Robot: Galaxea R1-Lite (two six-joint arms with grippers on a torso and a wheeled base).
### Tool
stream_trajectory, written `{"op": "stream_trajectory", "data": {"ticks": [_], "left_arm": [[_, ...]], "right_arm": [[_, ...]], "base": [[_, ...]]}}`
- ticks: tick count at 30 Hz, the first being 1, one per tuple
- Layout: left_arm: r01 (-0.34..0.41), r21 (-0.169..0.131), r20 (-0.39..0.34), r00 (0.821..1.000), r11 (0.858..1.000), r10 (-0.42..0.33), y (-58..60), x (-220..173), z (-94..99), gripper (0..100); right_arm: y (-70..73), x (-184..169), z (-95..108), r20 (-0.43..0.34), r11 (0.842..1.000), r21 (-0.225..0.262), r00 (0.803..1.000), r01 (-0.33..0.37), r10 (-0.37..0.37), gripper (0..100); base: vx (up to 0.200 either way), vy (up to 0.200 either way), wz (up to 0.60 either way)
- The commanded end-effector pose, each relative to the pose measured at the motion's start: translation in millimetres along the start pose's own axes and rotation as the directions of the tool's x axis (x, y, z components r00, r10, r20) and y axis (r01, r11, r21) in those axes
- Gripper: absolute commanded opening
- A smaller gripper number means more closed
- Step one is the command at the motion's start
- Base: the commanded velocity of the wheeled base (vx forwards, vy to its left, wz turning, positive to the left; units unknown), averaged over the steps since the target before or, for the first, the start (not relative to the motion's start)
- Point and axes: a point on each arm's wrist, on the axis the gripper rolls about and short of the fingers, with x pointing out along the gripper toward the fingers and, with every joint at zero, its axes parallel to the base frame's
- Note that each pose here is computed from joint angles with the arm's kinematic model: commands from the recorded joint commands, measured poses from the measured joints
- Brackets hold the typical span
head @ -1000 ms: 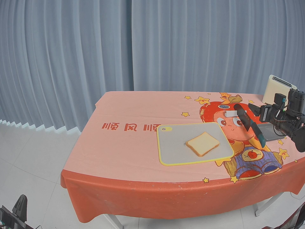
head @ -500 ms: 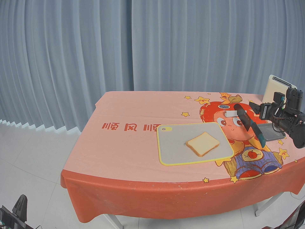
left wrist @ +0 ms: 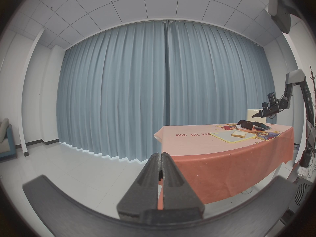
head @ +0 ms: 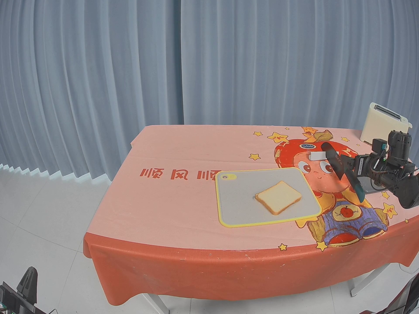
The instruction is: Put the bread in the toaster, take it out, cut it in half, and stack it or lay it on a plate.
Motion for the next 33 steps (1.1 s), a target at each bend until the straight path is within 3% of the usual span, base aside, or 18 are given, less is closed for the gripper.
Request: {"op": "stream_trajectory", "data": {"ticks": [1, 33], "left_arm": [[-0.001, 0.000, -0.001, 1.000, 1.000, 0.001, 0.0, 0.1, -5.3, 0], [-0.001, 0.000, -0.001, 1.000, 1.000, 0.001, 0.0, 0.1, -5.3, 0]], "right_arm": [[0.0, 1.8, -10.8, -0.040, 1.000, -0.005, 0.999, -0.001, 0.001, 100], [-0.2, 10.3, -38.5, -0.145, 1.000, -0.028, 0.989, -0.004, 0.000, 100]], "base": [[0.000, 0.000, 0.00], [0.000, 0.000, 0.00]]}}
